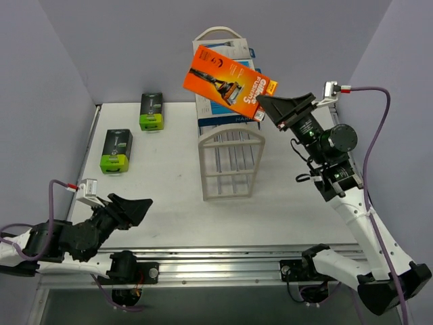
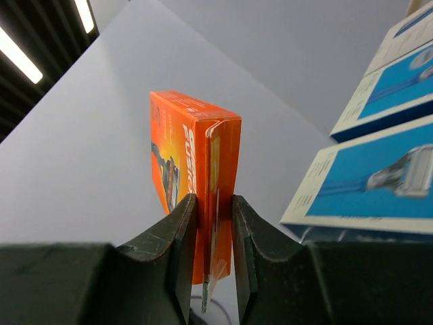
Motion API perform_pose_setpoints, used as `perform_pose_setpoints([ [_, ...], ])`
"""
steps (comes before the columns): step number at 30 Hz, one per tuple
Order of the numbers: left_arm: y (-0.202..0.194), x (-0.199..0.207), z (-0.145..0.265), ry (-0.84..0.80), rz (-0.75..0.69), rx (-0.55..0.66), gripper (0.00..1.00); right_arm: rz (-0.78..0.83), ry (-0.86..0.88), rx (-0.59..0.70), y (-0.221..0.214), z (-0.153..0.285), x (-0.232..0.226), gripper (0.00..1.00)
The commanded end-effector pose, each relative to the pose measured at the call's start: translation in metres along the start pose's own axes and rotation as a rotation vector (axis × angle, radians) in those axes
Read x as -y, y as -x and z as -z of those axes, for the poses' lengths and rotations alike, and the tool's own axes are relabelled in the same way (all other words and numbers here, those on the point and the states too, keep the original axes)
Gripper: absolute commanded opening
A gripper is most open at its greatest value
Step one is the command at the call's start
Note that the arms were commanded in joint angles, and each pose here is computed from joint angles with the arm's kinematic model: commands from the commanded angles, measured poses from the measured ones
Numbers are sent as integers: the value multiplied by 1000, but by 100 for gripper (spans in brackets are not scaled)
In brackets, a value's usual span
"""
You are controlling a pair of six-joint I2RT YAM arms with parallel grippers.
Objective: Place and organize the shaving razors onto the shelf
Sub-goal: Place the shaving razor onto shelf
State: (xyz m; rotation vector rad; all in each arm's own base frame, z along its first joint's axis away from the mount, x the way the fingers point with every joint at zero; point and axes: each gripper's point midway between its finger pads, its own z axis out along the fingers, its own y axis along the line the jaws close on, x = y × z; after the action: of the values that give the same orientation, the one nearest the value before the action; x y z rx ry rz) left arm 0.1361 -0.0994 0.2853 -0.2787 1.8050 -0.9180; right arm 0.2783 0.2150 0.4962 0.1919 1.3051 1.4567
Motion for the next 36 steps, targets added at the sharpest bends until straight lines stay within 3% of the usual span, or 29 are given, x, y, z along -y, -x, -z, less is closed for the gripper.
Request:
perform_pose_setpoints([
  [1,20,21,2,-32,-42,25,75,-4,165,68,45,1,-35,0],
  [8,25,38,-1,-11,-157,29,76,-44,149,255,114,26,19,0],
  [12,27,48,-3,-1,-200,31,79,-24,143,392,169,65,52,0],
  [16,30,56,-6,6,-248,47,81,-33,79,437,197,96,85,0],
  [24,20,85,-23,58,-470,73,86,-77,-282,413,186,126,191,0],
  [28,18,96,-43,101,-554,58,90,-60,-401,405,176,150,222,0],
  [29,3,101,-50,52,-554,-13,90,-67,-439,418,176,160,231,0],
  [33,6,89,-81,57,-468,-64,90,-138,-606,413,162,185,269,0],
  [36,22,83,-87,82,-428,-25,90,-170,-660,354,151,195,288,0],
])
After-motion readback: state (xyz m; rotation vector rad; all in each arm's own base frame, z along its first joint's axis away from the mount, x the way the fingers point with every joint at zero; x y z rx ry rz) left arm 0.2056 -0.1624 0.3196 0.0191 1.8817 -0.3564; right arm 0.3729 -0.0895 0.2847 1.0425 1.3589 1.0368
